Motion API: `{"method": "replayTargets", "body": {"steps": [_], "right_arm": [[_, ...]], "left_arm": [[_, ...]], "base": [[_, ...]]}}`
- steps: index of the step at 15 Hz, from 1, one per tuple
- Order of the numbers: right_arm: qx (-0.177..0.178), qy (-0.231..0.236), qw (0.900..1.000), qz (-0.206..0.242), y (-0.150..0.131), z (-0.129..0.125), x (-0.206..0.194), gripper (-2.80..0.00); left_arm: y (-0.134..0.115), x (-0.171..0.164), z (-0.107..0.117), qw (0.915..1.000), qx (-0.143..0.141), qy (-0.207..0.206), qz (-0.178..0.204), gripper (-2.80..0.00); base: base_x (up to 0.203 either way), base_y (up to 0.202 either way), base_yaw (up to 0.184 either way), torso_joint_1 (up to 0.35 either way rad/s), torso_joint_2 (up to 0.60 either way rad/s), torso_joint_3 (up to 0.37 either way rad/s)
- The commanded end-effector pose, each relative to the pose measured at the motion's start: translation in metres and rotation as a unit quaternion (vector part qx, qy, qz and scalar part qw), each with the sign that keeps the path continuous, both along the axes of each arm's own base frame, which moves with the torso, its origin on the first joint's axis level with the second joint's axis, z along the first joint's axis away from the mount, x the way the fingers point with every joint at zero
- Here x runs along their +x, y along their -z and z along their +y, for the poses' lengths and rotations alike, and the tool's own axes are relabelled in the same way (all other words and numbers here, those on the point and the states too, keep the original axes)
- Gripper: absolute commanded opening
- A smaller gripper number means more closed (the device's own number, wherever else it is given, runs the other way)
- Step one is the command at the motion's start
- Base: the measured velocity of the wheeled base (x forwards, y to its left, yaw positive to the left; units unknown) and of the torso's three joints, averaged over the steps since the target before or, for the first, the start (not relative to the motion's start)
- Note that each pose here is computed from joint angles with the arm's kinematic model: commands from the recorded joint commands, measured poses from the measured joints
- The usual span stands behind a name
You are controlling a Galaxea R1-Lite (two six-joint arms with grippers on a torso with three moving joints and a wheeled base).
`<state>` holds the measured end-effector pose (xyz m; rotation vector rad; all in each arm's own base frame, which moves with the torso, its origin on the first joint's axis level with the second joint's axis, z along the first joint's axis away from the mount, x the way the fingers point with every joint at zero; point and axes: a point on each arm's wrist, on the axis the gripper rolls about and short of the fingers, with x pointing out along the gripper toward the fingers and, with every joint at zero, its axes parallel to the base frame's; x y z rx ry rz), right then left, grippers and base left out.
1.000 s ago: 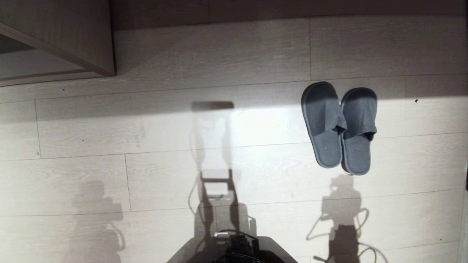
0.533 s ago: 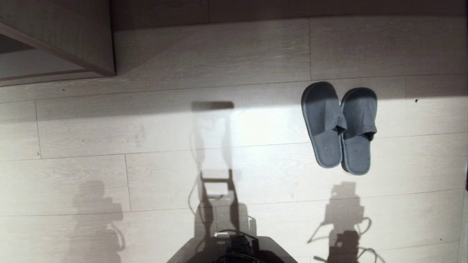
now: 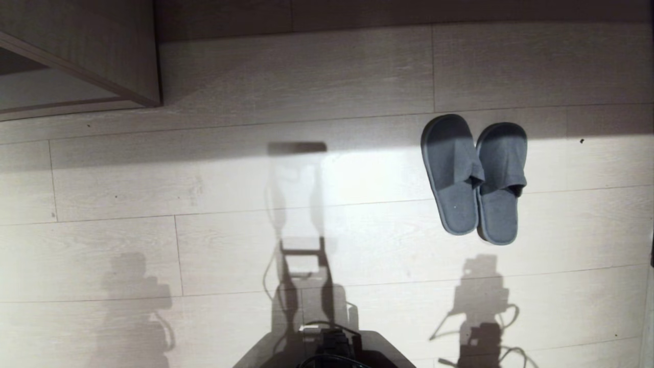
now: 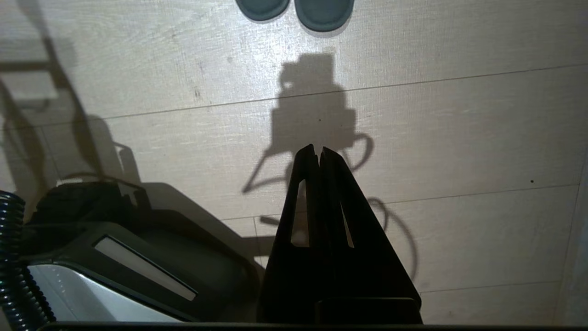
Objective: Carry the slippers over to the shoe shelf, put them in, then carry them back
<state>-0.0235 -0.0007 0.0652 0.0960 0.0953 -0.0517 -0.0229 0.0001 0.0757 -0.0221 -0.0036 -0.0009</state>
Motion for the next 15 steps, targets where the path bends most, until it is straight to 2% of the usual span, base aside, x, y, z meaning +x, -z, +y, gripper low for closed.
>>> {"method": "replayTargets", "body": {"steps": [1,15], "right_arm": [[-0.001,0.0,1.0,0.003,0.0007,0.0,0.0001,-2.8],[-0.004,-0.001,1.0,0.004,0.0007,0.0001,0.0002,-2.8]], "left_arm": [[0.0,-0.0001,0.0,1.0,0.0,0.0,0.0,-2.8],[0.0,-0.0001,0.0,1.0,-0.001,0.0,0.0,-2.8]], "base": [[0.0,0.0,0.0,-0.003,0.0,0.029],[0.0,0.0,0.0,0.001,0.0,0.196]]}}
